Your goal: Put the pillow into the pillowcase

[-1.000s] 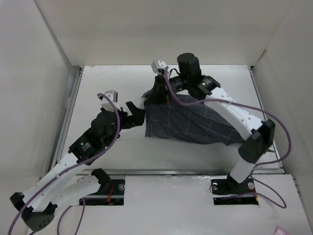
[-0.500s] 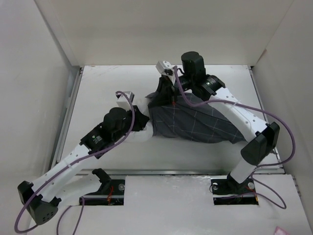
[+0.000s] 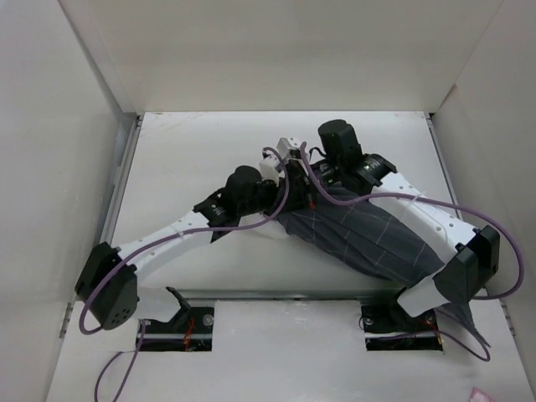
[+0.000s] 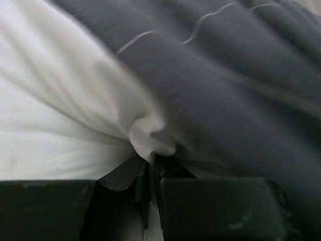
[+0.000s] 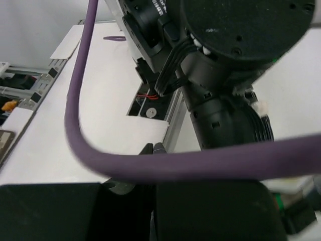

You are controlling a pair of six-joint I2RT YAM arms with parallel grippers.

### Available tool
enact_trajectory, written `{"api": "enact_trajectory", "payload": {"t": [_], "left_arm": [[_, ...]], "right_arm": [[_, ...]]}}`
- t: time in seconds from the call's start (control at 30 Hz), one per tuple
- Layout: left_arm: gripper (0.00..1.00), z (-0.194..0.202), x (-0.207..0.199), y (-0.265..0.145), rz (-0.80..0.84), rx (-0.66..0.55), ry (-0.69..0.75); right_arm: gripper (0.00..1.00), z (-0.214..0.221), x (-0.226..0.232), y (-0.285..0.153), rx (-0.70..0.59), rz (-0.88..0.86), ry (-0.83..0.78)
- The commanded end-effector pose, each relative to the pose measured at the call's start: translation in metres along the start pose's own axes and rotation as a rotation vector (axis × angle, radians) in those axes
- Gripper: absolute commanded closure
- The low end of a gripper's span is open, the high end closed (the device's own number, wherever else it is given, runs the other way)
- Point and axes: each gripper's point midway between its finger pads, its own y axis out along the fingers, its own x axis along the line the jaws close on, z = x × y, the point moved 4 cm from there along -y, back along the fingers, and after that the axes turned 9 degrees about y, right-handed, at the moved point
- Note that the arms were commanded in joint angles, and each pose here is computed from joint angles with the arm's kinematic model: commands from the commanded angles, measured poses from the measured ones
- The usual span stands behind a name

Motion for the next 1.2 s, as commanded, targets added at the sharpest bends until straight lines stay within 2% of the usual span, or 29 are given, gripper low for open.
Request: {"api": "enact_trajectory", "payload": {"t": [0.0,0.03,0.07,0.17,0.27,0.4,0.43,0.5,0.53,0.63,0.67,0.83,0.9,1.0,1.17], "left_arm": [[1.00,-0.020,-0.051,0.014,0.291,-0.050,0.097],[1.00,-0.015,-0.052,0.016,0.285,-0.024,0.103],[1.00,-0.013,-0.050,0.017,0.267,-0.018,0.098],[1.00,-0.003,-0.036,0.009,0.170,-0.006,0.083],[1.00,0.004,-0.022,-0.005,0.062,-0.019,0.076],[1.00,0.004,-0.004,-0.019,-0.047,-0.049,0.045],[1.00,0.003,0.002,-0.022,-0.081,-0.053,0.039],[1.00,0.009,0.015,-0.027,-0.149,-0.045,0.016],[1.00,0.007,0.021,-0.028,-0.173,-0.053,0.011],[1.00,0.008,0.027,-0.032,-0.206,-0.050,0.005],[1.00,0.007,0.030,-0.032,-0.214,-0.053,0.002],[1.00,0.006,0.028,-0.027,-0.195,-0.044,0.011],[1.00,0.007,0.026,-0.027,-0.174,-0.037,0.020],[1.00,0.007,0.027,-0.031,-0.185,-0.036,0.028],[1.00,0.005,0.026,-0.043,-0.203,-0.057,0.031]], "right_arm": [[1.00,-0.046,0.038,0.010,-0.057,-0.193,-0.253],[1.00,-0.044,0.038,0.010,-0.050,-0.184,-0.227],[0.75,-0.041,0.030,0.012,-0.045,-0.149,-0.208],[0.27,-0.039,0.026,0.010,-0.030,-0.072,-0.159],[0.02,-0.041,0.022,0.002,-0.022,0.072,-0.143],[0.00,-0.044,0.024,-0.015,-0.051,0.299,-0.064],[0.00,-0.034,0.011,-0.024,-0.056,0.447,-0.010],[0.00,-0.036,0.020,-0.045,-0.125,0.623,0.052],[0.00,-0.034,0.012,-0.063,-0.158,0.794,0.078],[0.00,-0.026,0.029,-0.100,-0.228,1.032,0.161],[0.00,-0.023,0.027,-0.119,-0.269,1.170,0.185],[0.00,-0.014,0.041,-0.162,-0.402,1.450,0.281],[0.00,-0.002,0.030,-0.175,-0.384,1.590,0.330],[0.00,0.026,-0.001,-0.183,-0.271,1.749,0.440],[0.00,0.071,-0.058,-0.192,-0.154,1.759,0.639]]}}
